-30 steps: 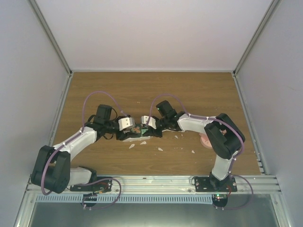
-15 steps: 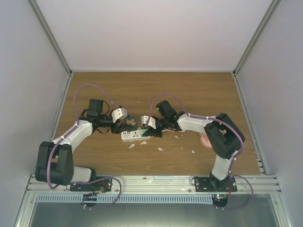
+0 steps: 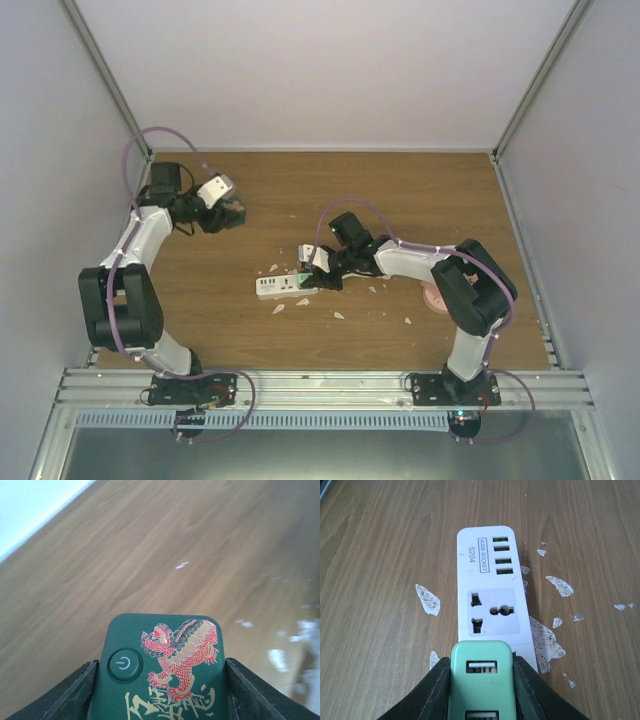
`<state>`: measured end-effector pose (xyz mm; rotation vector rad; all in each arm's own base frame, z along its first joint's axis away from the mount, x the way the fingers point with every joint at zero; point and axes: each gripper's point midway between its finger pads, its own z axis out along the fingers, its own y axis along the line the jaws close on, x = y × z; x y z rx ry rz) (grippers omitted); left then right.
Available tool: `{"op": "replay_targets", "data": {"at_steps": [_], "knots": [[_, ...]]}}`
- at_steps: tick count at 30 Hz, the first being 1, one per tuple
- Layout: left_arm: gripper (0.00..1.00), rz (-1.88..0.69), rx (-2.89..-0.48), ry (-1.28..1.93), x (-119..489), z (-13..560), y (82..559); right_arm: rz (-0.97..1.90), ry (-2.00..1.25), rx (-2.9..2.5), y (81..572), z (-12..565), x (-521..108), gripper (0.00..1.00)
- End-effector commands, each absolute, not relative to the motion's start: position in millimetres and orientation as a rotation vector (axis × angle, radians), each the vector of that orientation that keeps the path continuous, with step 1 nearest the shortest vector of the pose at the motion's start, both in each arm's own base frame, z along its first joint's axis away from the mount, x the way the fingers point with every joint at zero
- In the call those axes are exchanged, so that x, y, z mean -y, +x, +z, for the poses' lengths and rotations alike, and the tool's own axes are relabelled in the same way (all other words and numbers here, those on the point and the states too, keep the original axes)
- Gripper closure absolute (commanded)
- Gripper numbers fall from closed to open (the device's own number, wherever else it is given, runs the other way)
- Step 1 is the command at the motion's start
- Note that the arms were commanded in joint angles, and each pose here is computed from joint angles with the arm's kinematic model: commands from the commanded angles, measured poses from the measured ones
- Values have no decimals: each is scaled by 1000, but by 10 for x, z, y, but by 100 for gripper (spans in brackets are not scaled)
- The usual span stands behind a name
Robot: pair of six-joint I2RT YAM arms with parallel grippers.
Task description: Pull the plug off the socket
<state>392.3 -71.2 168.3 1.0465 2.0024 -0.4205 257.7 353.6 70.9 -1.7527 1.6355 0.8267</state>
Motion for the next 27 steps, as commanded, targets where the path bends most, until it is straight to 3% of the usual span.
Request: {"op": "replay_targets", "data": {"at_steps": [1, 14, 27], "knots": [[66, -88, -2174, 1045, 108, 1646, 4272, 749, -1780, -1721, 2611, 489, -3451, 98], [63, 457, -2337, 1198, -809, 1422, 5094, 749, -1785, -1720, 2608, 504, -3447, 98], [59, 800, -2347, 1421, -1222, 971, 5353, 746, -1791, -1723, 2607, 486, -3444, 97]]}}
